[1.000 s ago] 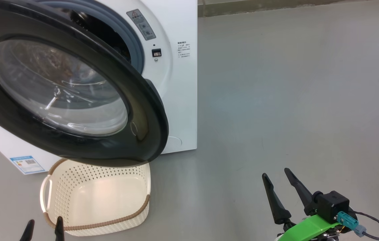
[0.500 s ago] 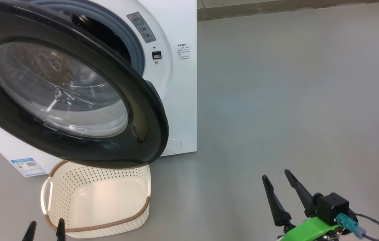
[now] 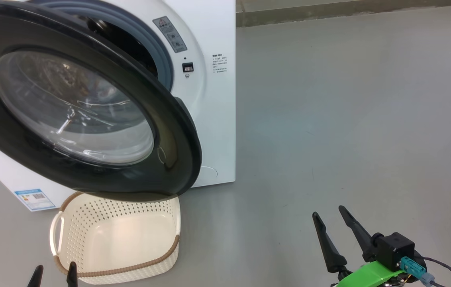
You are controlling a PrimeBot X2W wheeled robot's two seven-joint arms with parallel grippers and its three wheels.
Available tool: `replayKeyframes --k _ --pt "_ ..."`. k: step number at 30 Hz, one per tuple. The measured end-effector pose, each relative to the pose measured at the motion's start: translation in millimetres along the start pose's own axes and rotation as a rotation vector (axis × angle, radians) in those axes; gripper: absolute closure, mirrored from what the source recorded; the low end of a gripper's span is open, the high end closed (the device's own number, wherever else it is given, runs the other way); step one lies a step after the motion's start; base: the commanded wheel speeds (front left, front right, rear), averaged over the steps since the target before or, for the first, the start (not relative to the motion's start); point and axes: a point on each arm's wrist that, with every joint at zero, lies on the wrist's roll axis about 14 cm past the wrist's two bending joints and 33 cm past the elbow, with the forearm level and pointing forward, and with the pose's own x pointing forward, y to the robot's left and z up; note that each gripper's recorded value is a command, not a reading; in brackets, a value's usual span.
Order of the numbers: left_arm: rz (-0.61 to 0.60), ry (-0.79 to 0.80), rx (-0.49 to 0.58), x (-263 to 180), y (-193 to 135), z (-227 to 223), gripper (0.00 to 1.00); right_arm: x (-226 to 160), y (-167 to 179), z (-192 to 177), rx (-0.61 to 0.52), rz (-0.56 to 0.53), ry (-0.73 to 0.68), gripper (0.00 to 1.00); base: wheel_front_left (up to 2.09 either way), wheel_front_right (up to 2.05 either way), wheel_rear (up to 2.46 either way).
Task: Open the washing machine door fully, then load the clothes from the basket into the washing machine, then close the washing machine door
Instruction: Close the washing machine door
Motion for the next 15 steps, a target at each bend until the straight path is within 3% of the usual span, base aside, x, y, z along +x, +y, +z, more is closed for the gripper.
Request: replayKeyframes --k 1,2,9,15 --pt "0.000 0.000 -0.001 0.0 0.0 -0.1 0.00 0.0 0.0 -0.2 0.000 0.000 0.001 0.89 0.00 0.00 0.00" --pt "0.000 0.001 -0.001 0.0 0.0 -0.2 0.00 -0.1 0.0 -1.2 0.000 0.000 0.004 1.00 0.00 0.00 0.00" --pt "0.002 0.001 -0.013 0.1 0.0 -0.5 0.00 0.9 -2.6 2.9 0.002 -0.008 -0.010 1.00 0.00 0.00 0.00" --pt "0.006 0.003 -0.027 1.3 0.4 -1.5 0.00 7.3 -1.9 54.9 0.029 -0.004 -0.176 1.00 0.00 0.00 0.00"
